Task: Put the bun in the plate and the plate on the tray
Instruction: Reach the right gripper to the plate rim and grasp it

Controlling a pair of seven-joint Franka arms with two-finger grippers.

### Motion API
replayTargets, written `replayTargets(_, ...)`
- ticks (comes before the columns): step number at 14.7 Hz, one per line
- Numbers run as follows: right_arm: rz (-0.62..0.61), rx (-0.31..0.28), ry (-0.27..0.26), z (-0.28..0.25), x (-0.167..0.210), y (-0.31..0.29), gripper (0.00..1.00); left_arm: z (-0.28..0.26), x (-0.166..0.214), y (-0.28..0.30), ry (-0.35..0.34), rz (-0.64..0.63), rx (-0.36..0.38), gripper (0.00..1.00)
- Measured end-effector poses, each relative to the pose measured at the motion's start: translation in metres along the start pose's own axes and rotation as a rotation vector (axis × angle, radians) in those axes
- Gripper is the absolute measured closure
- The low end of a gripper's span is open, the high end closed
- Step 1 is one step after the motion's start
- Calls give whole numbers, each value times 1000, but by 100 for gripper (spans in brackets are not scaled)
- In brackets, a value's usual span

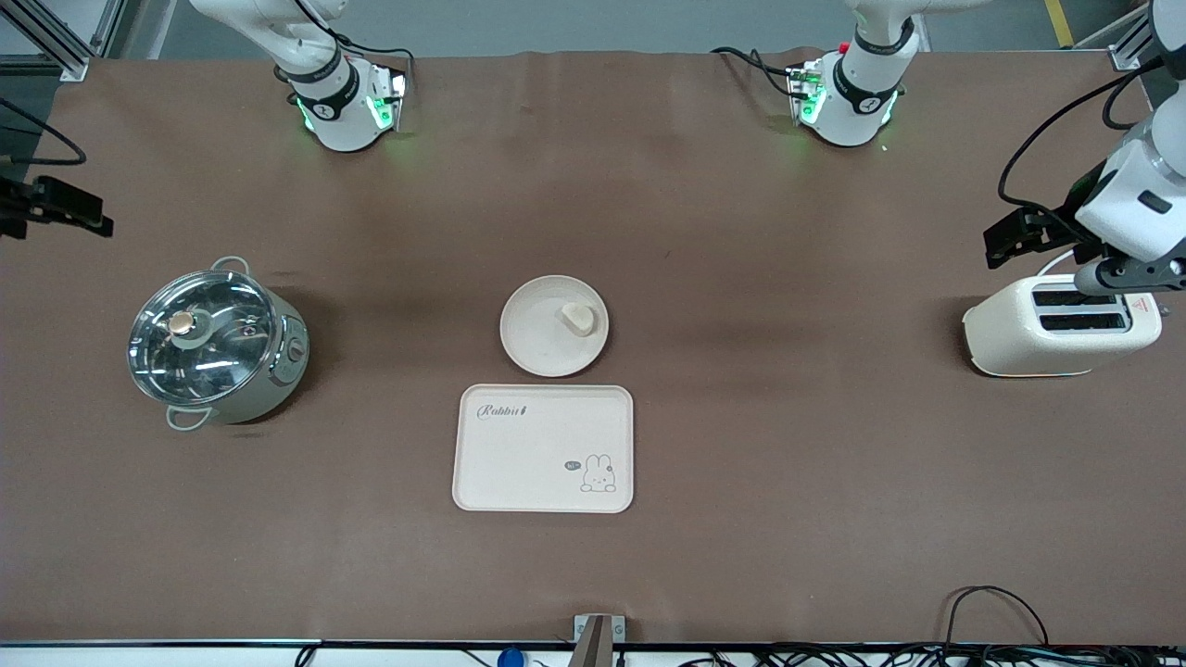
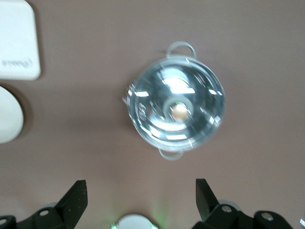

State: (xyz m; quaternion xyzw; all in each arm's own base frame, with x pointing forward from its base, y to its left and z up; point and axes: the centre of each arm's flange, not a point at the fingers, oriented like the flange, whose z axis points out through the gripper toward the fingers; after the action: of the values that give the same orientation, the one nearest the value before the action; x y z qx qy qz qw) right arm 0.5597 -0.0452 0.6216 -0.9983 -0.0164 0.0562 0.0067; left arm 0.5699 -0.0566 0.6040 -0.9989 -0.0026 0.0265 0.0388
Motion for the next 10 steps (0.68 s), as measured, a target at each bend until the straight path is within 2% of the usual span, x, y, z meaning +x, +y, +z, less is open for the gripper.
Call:
replayTargets(3, 21, 140, 90, 44, 28, -13, 0, 14, 16, 0, -5, 0, -6, 0)
replayTargets(4, 50, 171, 111, 65, 38, -19, 0, 18, 22, 0, -9, 0, -8, 0)
replayTargets(6, 115, 191, 116, 104, 55, -52, 0, 24, 31, 0, -14, 0, -12, 0)
replayTargets(8, 151, 190, 109, 136, 69, -104, 0, 24, 34, 0, -9, -2, -14, 0)
replayTargets(10, 170, 186, 124, 176, 72, -159, 0, 21, 35, -1, -3, -3, -14, 0)
